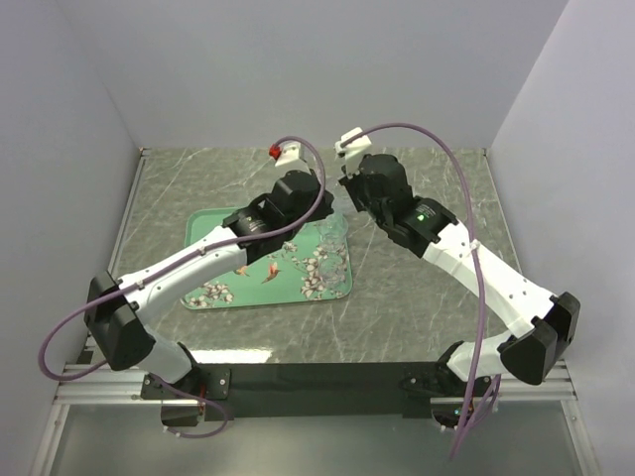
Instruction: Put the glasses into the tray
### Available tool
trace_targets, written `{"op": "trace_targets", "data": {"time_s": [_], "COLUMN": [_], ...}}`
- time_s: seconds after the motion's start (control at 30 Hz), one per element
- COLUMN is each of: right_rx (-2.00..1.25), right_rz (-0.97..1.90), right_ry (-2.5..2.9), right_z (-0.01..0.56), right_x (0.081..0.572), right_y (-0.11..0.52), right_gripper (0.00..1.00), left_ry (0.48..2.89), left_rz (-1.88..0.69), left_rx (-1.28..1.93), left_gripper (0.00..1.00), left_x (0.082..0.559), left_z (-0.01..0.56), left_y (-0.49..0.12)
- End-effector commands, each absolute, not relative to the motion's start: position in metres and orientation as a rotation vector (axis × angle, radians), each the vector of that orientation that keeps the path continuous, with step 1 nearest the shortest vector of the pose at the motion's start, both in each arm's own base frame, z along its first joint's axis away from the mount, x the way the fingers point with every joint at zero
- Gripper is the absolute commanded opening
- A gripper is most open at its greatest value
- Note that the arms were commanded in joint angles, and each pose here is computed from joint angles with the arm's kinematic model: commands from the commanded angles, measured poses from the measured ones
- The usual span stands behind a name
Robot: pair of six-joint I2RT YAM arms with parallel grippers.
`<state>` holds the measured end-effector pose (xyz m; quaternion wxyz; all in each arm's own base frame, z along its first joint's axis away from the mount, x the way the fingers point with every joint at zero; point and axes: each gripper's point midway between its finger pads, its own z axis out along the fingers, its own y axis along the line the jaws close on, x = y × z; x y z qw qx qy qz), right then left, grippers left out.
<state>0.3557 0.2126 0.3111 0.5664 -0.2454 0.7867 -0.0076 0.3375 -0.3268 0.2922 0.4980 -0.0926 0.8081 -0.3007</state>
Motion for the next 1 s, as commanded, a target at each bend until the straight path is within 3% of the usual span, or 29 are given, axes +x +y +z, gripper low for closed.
{"op": "trace_targets", "data": {"time_s": [0.0,0.03,0.1,0.17,0.27,0.5,0.73,0.97], "right_rx": [-0.533,-0.537,-0.553,-0.58,-0.612,-0.722,-1.094,-1.055], "right_rz": [0.141,0.165,0.23,0.298,0.361,0.428,0.562,0.623], "right_ry": [1.801,1.804,1.815,1.811,1.815,1.794,1.695,1.756], "right_z": [0.335,0.336,0.338,0.342,0.344,0.353,0.355,0.335], "right_x": [0.347,0.344,0.337,0.331,0.325,0.313,0.284,0.293], "right_y": [0.228,0.231,0.239,0.247,0.254,0.254,0.243,0.209], "right_gripper": [0.02,0.04,0.21,0.44,0.58,0.62,0.64,0.64], "left_ry": [1.915,1.925,1.932,1.91,1.863,1.89,1.923,1.958], "left_rz": [-0.598,-0.579,-0.553,-0.546,-0.57,-0.596,-0.618,-0.61], "left_rx": [-0.276,-0.273,-0.266,-0.271,-0.273,-0.22,-0.186,-0.208], "left_gripper": [0.0,0.0,0.0,0.0,0.0,0.0,0.0,0.0], "left_x": [0.35,0.35,0.348,0.344,0.338,0.319,0.299,0.286], "left_z": [0.308,0.305,0.304,0.308,0.322,0.318,0.31,0.289], "left_y": [-0.308,-0.306,-0.301,-0.292,-0.282,-0.265,-0.244,-0.218]}}
